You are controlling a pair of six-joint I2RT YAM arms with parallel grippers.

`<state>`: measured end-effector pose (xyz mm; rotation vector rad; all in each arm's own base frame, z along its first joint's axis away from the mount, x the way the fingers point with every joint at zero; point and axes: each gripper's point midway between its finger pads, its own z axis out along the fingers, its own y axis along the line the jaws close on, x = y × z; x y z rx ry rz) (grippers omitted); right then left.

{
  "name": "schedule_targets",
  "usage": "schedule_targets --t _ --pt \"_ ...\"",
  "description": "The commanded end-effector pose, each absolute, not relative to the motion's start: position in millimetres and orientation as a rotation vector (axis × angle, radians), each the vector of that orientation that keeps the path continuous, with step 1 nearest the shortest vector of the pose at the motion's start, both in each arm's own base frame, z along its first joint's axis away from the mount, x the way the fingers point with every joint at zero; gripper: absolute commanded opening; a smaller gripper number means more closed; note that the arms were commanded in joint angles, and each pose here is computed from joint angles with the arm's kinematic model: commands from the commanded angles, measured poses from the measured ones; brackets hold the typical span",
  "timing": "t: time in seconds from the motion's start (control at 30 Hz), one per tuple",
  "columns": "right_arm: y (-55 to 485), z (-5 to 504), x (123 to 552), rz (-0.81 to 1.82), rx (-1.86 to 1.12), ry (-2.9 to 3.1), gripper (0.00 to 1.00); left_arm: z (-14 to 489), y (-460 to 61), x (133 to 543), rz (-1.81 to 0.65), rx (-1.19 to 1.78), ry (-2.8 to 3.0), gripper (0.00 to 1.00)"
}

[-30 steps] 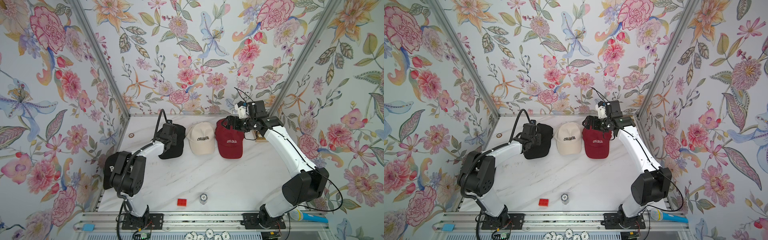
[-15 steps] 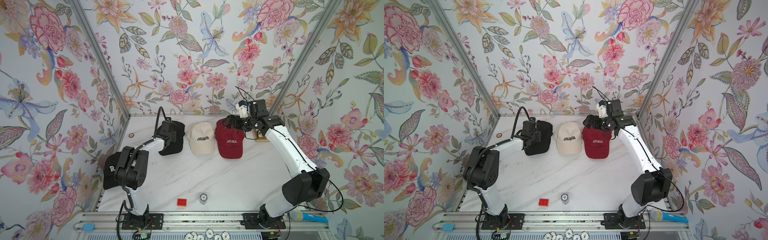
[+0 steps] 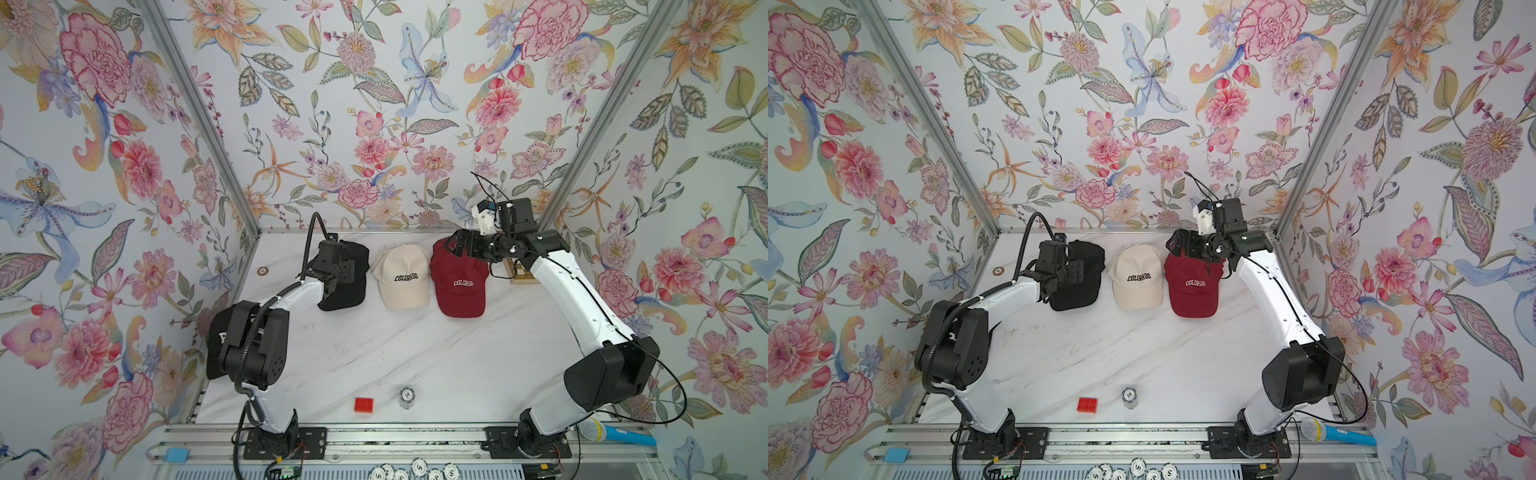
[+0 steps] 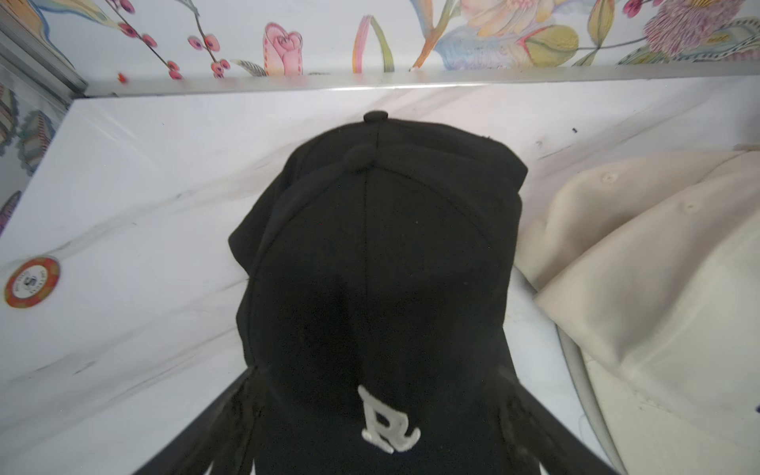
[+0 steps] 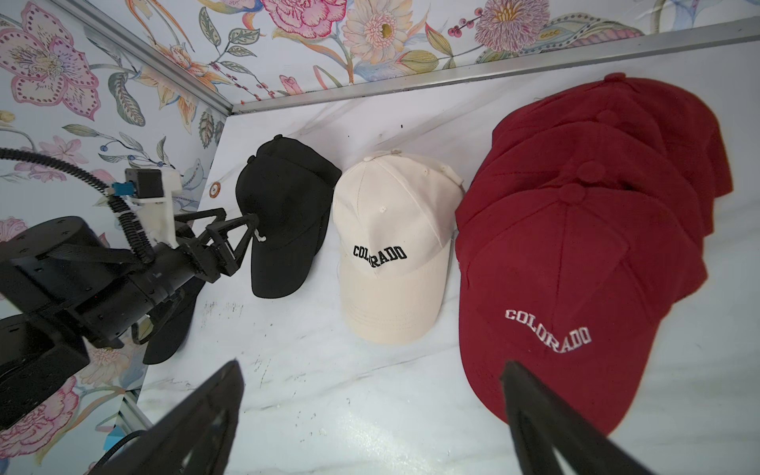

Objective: Stack the baseball caps by color
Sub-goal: Place the baseball cap on the baseball cap, then pick up the baseball cap from the center of the board.

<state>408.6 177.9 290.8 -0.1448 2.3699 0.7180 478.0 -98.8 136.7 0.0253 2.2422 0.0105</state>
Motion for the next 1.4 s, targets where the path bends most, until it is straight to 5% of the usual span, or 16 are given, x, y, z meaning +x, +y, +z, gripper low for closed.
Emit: schedule_targets --t 0.0,0.6,1.37 --pt "186.9 289.8 406.8 0.737 -0.179 2.382 0.99 158.6 -82.4 463.3 0.061 -0.004 2.214 0.88" --pt "218.9 290.2 392.3 0.805 -0.322 2.373 0.99 169.4 64.8 338.0 0.381 -0.672 2.189 0.93" --pt "212.6 291.4 397.9 0.81 -0.343 2.358 0.99 127.2 172.6 289.9 0.6 -1.05 2.21 0.97"
